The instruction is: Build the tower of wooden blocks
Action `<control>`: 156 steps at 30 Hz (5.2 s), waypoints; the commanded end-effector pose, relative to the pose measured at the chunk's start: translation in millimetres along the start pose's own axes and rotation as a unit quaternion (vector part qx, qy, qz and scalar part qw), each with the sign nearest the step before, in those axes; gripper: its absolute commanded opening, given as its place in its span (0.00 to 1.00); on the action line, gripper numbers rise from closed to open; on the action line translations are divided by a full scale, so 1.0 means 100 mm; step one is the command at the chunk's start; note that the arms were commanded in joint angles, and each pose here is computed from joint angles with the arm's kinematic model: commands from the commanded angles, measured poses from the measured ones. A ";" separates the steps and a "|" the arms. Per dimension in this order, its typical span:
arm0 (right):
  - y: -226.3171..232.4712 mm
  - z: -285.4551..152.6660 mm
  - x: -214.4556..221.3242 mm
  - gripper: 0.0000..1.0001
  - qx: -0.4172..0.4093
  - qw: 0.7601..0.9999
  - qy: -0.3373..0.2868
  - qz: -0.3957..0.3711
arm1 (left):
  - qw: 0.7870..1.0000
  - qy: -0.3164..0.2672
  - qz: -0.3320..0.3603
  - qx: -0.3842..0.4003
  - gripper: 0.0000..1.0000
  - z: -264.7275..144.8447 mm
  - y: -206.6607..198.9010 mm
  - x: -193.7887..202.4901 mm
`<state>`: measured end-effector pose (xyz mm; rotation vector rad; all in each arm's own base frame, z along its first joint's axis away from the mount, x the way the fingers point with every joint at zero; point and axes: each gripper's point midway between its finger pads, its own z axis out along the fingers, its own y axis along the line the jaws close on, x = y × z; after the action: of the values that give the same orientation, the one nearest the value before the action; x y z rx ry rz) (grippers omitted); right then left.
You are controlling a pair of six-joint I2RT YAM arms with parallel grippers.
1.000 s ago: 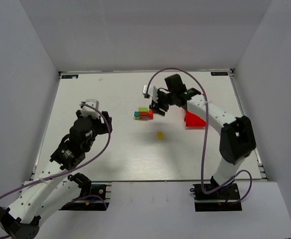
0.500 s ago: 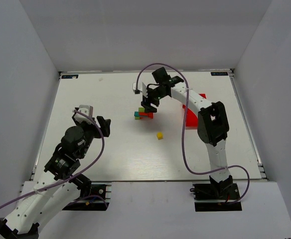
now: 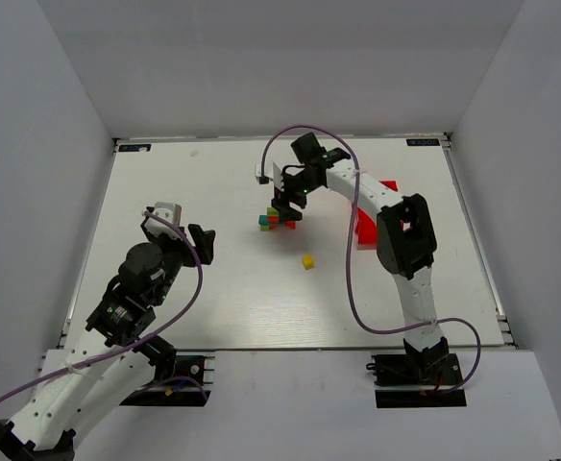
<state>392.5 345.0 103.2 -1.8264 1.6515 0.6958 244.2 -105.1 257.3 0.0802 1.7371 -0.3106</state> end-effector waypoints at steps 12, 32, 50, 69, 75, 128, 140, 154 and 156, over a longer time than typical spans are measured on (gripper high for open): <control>-0.10 0.07 -0.01 0.81 0.014 1.000 -0.003 0.018 | 1.000 0.002 0.003 0.013 0.82 0.00 -0.04 0.02; -0.14 0.18 0.08 0.74 0.023 0.999 0.008 0.035 | 1.000 0.002 0.003 0.013 0.82 0.02 -0.05 0.02; -0.10 0.22 0.12 0.67 0.016 0.999 0.018 0.034 | 1.000 0.003 0.003 0.017 0.82 0.02 -0.07 0.02; -0.06 0.22 0.11 0.56 0.009 0.999 0.017 0.028 | 1.000 0.003 0.003 0.017 0.82 0.02 -0.07 0.02; -0.04 0.23 0.11 0.53 0.006 0.999 0.019 0.027 | 1.000 0.003 0.007 0.017 0.82 0.02 -0.06 0.02; 0.00 0.25 0.13 0.39 0.000 0.999 0.022 0.025 | 1.000 0.003 0.007 0.017 0.82 0.02 -0.06 0.02; -0.01 0.25 0.13 0.67 0.002 0.999 0.022 0.026 | 1.000 0.003 0.007 0.017 0.82 0.02 -0.06 0.02; -0.10 0.00 0.02 0.90 0.035 0.999 0.021 0.017 | 1.000 0.003 0.007 0.017 0.82 0.02 -0.06 0.02; -0.09 -0.01 0.02 0.90 0.035 0.999 0.021 0.013 | 1.000 0.003 0.007 0.017 0.82 0.02 -0.06 0.02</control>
<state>398.0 345.1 71.7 -1.8107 1.7669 0.6391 244.5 -109.2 256.9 0.1037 1.7384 -0.3217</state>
